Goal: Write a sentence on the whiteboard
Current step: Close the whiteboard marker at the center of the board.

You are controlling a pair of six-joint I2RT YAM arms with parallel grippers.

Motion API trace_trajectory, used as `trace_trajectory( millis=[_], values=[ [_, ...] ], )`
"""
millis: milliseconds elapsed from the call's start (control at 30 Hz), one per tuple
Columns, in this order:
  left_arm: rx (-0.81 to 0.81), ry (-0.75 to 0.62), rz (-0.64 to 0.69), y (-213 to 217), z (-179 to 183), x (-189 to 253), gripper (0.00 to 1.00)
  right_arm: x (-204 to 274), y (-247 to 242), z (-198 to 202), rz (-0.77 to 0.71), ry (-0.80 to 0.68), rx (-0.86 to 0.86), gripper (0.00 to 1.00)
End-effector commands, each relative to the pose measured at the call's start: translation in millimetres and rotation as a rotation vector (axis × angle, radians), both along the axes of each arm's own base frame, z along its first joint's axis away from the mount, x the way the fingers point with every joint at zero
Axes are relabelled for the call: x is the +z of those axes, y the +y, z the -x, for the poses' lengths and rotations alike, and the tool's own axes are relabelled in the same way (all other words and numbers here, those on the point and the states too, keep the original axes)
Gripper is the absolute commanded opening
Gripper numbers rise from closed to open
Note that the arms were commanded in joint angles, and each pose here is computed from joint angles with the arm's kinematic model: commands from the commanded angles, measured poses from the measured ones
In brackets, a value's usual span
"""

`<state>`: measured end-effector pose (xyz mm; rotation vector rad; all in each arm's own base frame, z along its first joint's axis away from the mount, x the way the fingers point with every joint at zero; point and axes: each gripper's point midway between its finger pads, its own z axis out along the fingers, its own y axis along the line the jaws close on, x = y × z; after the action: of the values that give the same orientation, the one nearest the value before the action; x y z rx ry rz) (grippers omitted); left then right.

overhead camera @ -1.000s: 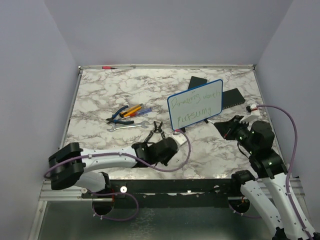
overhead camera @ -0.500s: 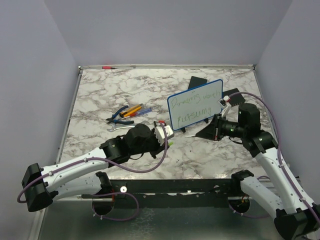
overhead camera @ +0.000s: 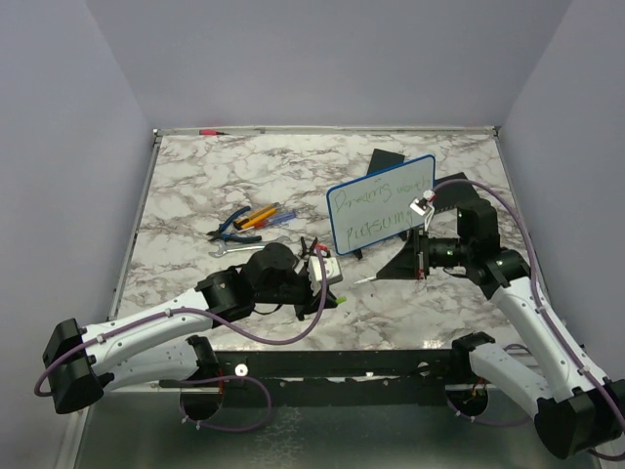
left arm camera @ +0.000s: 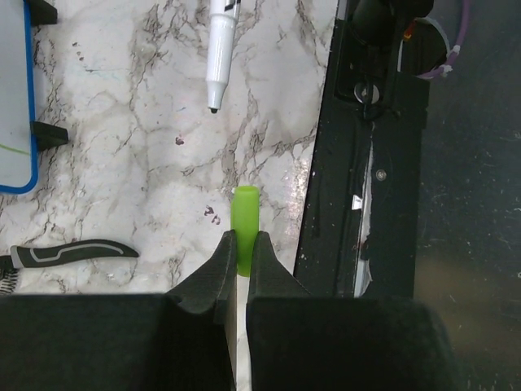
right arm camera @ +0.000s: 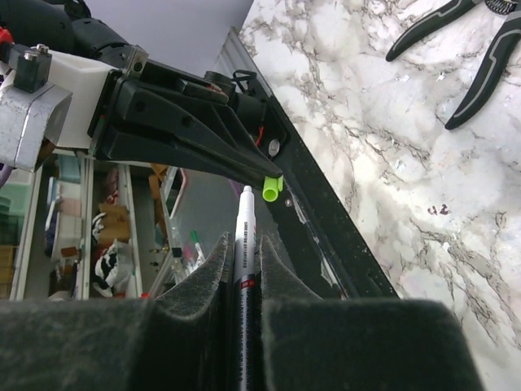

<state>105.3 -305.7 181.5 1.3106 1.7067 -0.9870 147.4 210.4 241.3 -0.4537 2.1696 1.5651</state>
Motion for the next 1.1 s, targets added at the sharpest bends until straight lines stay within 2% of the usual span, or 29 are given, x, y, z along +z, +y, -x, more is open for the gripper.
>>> trace_trajectory(
  millis=[0, 1067],
  values=[
    [-0.069, 0.0, 0.047, -5.1, 10.5, 7.8, 0.0, -3.6, 2.0, 8.0, -0.031, 0.04, 0.057, 0.04],
    [-0.078, 0.005, 0.052, -8.7, 10.8, 7.3, 0.0, -26.3, 11.7, 18.7, -0.015, 0.099, 0.132, 0.04]
  ],
)
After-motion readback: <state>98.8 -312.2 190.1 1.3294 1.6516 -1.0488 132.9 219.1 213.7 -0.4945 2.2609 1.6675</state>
